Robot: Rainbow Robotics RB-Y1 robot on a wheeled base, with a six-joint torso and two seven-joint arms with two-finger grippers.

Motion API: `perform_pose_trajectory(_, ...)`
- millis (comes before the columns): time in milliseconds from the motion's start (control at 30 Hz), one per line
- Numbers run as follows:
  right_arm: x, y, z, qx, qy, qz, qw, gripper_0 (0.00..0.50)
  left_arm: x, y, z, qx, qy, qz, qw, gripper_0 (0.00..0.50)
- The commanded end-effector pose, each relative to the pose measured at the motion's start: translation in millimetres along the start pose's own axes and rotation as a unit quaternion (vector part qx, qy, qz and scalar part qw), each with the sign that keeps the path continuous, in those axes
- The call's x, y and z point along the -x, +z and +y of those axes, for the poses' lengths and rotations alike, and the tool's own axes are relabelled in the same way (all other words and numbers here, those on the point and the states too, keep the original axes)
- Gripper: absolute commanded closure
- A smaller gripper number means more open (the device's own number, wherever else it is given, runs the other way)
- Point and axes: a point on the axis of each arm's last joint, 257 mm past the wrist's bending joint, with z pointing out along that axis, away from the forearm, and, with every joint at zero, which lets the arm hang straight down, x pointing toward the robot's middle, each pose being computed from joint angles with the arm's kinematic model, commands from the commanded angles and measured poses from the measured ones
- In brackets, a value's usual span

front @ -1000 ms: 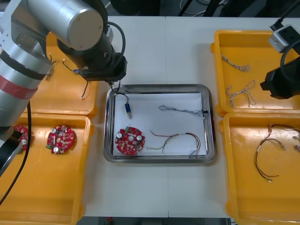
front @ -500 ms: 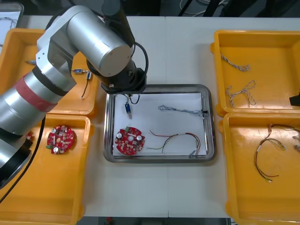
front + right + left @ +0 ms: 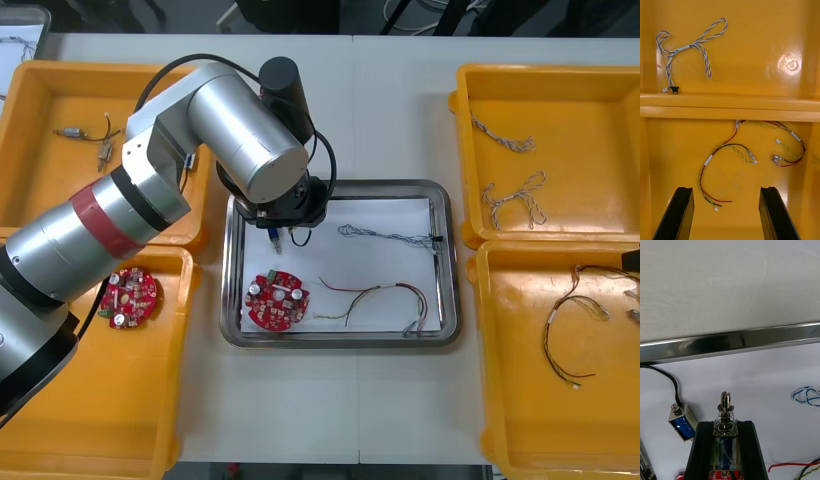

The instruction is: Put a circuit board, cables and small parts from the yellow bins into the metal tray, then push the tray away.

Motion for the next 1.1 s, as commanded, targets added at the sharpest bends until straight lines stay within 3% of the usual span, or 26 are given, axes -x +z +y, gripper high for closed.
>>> perform_pose_trajectory(33, -15.8, -1.4, -2.0, -0.005, 0.016, 0.011, 1.000, 0.000, -8.2, 7.3, -19.3, -0.007, -0.029, -0.003, 0.9996, 0.500)
perform_pose_trajectory(233, -41.6, 5.4, -6.1, -0.007, 0.024, 0.040, 0.999, 0.000, -8.4, 14.8, -20.9, -0.008, -0.035, -0.006, 0.9993, 0.500)
perform_pose_trajectory(467, -46.1, 8.3, -0.1, 0.004, 0.040, 0.044, 0.998, 0.000, -8.1, 17.4, -24.2, -0.012, -0.051, -0.007, 0.9986, 0.490)
perform_pose_trajectory(500, -46.4, 8.7, 0.7, 0.005, 0.041, 0.044, 0.998, 0.000, -8.9, 17.7, -24.5, -0.012, -0.051, -0.006, 0.9986, 0.458)
perform_pose_trajectory(533, -46.5, 9.0, 0.7, 0.005, 0.044, 0.043, 0.998, 0.000, -9.1, 17.3, -25.2, -0.013, -0.055, -0.006, 0.9984, 0.356)
perform_pose_trajectory(567, -46.7, 9.2, 1.2, 0.005, 0.045, 0.044, 0.998, 0.000, -8.4, 17.1, -25.5, -0.014, -0.057, -0.006, 0.9982, 0.218)
perform_pose_trajectory(600, -47.1, 9.6, 1.4, 0.006, 0.046, 0.045, 0.998, 0.000, -8.5, 17.0, -26.7, -0.016, -0.058, -0.007, 0.9982, 0.161)
perform_pose_trajectory(633, -46.3, 9.2, 2.1, 0.006, 0.045, 0.044, 0.998, 0.000, -8.1, 17.3, -26.4, -0.016, -0.060, -0.007, 0.9980, 0.068)
perform_pose_trajectory(667, -46.8, 9.6, 3.4, 0.007, 0.045, 0.045, 0.998, 0.000, -7.9, 17.3, -26.7, -0.017, -0.063, -0.008, 0.9979, 0.016)
perform_pose_trajectory(1100, -49.2, 11.7, 9.7, 0.014, 0.048, 0.050, 0.997, 0.000, -4.3, 15.6, -28.3, -0.016, -0.070, -0.017, 0.9973, 0.000)
